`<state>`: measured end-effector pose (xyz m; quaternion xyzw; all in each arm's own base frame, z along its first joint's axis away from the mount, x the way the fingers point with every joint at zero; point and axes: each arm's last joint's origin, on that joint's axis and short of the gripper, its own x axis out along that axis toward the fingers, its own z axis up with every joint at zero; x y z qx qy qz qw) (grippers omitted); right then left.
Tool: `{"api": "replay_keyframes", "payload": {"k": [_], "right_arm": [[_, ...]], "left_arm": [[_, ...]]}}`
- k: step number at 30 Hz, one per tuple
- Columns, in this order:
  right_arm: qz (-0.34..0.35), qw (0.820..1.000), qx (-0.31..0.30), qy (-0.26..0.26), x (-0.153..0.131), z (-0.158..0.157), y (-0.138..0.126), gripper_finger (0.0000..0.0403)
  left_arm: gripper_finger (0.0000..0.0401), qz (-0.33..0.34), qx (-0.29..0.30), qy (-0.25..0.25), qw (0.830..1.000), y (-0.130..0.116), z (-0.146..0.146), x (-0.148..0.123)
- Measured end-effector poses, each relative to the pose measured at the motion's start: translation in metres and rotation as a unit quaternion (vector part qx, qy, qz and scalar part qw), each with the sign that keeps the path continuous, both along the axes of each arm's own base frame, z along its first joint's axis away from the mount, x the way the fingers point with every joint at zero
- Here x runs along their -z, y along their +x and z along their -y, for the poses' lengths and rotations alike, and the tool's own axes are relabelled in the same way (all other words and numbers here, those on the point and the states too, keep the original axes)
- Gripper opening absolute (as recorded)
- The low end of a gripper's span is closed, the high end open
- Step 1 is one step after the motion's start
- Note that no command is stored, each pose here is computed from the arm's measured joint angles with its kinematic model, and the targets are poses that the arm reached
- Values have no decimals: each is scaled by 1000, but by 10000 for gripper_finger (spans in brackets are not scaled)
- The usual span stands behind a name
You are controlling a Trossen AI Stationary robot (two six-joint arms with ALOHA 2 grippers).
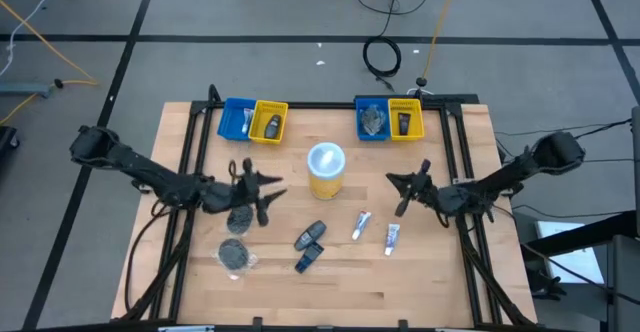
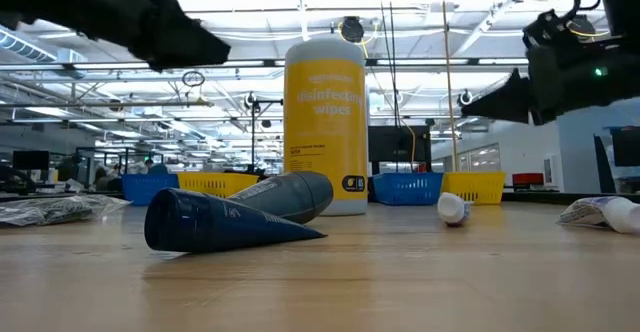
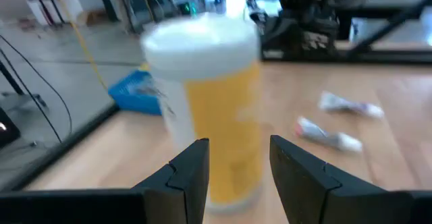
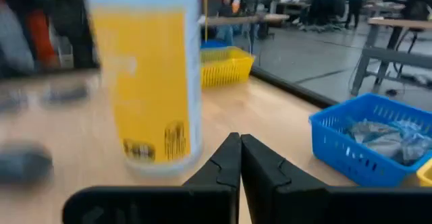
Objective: Pick & Place Travel size toiletries
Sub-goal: Put the deodorant into the left yellow bin
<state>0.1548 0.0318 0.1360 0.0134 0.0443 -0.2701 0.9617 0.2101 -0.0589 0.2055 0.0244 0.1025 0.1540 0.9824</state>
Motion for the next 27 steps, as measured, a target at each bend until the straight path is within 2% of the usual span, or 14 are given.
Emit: {"api": "replay_keyframes", "payload": {"k": [4, 8, 11, 14, 16, 18, 23, 27], "right_arm": [[-37, 999, -18, -32, 4, -5, 8, 0], [-39, 996, -75, -39, 0, -11, 20, 0], [-41, 993, -101, -47, -1, -14, 25, 0], [-25, 992, -114, -53, -6, -15, 27, 0], [-13, 990, -130, -50, -8, -15, 27, 0], [-1, 988, -152, -32, -9, -16, 28, 0], [7, 973, -230, 6, -8, -20, 29, 16], [8, 959, -282, 33, -7, -27, 27, 58]], "left_arm": [[152, -52, 4, -11, 999, 8, 26, 2], [152, -109, 13, -19, 994, 25, 49, 5], [152, -151, 49, -38, 987, 39, 64, 16], [152, -166, 101, -112, 974, 52, 75, 31], [152, -148, 105, -165, 969, 61, 78, 39], [157, -135, 101, -194, 966, 70, 77, 48], [207, -151, 139, -168, 964, 77, 79, 63], [266, -157, 117, -143, 970, 76, 77, 65]]}}
